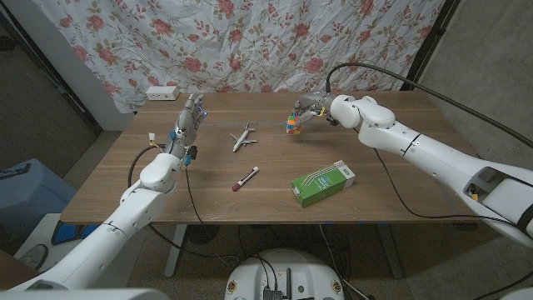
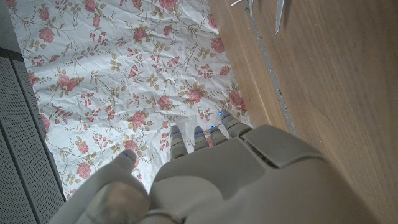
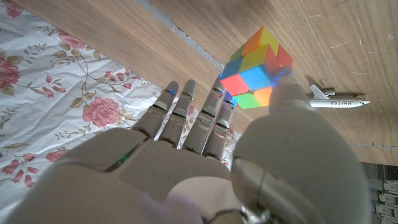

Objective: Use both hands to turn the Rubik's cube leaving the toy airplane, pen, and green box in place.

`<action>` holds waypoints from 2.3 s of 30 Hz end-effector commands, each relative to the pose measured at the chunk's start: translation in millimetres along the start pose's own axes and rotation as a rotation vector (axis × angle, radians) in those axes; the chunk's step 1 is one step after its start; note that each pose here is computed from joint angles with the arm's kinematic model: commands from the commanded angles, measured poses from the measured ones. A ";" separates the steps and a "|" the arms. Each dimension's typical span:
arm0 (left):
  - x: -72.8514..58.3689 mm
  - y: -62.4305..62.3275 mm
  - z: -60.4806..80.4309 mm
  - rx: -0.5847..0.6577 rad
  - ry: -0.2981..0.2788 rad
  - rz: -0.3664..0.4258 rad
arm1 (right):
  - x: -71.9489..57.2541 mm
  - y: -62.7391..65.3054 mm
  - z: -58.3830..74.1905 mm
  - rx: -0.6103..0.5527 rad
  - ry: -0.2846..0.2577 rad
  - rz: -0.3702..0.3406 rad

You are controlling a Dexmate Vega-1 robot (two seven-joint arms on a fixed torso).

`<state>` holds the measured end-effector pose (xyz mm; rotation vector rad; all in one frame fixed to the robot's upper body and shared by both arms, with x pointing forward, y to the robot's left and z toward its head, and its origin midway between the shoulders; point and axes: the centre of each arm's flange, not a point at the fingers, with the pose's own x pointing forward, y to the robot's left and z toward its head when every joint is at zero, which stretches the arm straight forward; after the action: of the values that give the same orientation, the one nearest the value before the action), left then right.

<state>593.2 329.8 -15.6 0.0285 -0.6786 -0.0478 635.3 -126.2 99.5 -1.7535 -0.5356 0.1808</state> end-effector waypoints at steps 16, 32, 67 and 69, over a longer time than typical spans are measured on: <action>-7.7 3.7 -23.5 -0.045 0.032 0.038 | 19.0 22.6 11.9 -0.126 0.017 0.094; -12.2 3.7 -30.9 -0.051 0.052 0.045 | 25.7 28.7 14.0 -0.149 0.035 0.139; -8.9 13.3 -34.4 -0.037 0.064 0.032 | 31.4 24.8 28.0 -0.145 0.023 0.235; -8.4 14.4 -34.5 -0.039 0.063 0.030 | 31.2 24.3 28.2 -0.146 0.020 0.246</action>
<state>608.0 339.6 -46.8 -0.0218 -0.6170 -0.0257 659.2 -94.7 73.6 -1.9551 -0.3447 0.2663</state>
